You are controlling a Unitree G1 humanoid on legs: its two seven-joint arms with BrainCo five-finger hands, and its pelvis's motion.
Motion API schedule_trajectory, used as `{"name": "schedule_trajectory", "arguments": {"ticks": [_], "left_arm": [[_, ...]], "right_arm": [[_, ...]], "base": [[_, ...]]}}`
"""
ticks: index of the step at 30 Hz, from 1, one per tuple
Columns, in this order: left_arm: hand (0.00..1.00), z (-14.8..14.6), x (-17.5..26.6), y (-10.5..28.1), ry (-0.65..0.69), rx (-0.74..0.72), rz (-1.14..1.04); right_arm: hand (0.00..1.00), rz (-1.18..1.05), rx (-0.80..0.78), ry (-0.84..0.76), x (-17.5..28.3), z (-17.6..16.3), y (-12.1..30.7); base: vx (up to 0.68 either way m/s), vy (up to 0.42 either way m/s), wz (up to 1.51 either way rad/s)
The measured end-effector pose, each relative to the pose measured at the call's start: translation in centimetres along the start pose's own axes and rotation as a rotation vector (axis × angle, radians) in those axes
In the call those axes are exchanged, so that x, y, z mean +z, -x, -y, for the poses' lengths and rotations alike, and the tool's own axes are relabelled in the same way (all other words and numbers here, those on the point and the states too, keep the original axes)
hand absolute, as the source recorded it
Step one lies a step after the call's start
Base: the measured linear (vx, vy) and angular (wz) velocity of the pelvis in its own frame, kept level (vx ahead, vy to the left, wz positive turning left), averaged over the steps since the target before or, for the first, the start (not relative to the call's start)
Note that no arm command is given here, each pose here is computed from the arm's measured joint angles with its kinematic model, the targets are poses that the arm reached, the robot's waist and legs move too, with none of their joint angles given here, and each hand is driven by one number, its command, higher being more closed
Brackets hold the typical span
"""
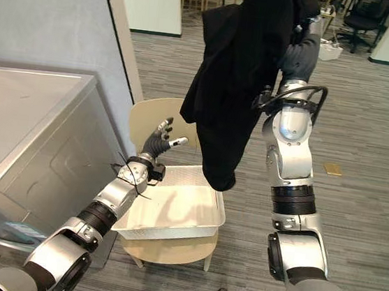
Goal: Pick up the laundry basket with both hands and put the clothes into the washing machine.
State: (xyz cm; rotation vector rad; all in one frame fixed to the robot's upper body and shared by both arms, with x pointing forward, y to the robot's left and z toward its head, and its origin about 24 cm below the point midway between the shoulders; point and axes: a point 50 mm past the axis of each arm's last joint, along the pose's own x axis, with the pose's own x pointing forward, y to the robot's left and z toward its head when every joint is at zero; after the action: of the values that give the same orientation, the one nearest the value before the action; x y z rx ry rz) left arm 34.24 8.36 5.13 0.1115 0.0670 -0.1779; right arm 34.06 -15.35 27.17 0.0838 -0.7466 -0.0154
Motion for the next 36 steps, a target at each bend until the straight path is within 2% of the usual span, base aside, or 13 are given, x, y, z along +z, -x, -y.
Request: {"name": "schedule_trajectory", "arguments": {"ticks": [5, 17, 19, 22, 25, 29, 36], "left_arm": [[0.0, 1.9, -0.2, -0.5, -0.032, -0.067, -0.041], [0.0, 5.0, 3.5, -1.9, -0.047, -0.136, 0.046], [0.0, 5.6, 4.2, -2.0, -0.009, -0.15, 0.055], [0.0, 6.7, 5.2, -2.1, 0.151, -0.172, 0.045], [0.0, 7.2, 5.5, -2.1, 0.24, -0.171, 0.038], [0.0, 7.3, 6.1, -2.0, 0.296, -0.174, 0.049], [0.0, 7.5, 10.5, -1.9, 0.389, -0.197, 0.201]], "right_arm": [[1.0, -0.027, 0.021, -0.045, -0.6, -0.8, 0.4], [1.0, -0.092, 0.074, -0.103, -2.1, -3.1, 1.7], [1.0, -0.098, 0.099, -0.106, -2.2, -3.5, 1.9], [1.0, -0.111, 0.103, -0.129, -2.5, -3.9, 2.2], [1.0, -0.121, 0.1, -0.137, -2.7, -4.0, 2.4], [1.0, -0.137, 0.091, -0.141, -3.1, -3.9, 2.8], [1.0, -0.126, 0.068, -0.155, -2.8, -3.1, 4.1]], "base": [[-0.01, -0.005, -0.08], [0.0, 0.0, 0.0], [0.0, 0.0, 0.0], [0.0, 0.0, -0.03], [0.0, 0.0, -0.08], [0.0, 0.001, -0.06], [0.0, 0.0, 0.0]]}}
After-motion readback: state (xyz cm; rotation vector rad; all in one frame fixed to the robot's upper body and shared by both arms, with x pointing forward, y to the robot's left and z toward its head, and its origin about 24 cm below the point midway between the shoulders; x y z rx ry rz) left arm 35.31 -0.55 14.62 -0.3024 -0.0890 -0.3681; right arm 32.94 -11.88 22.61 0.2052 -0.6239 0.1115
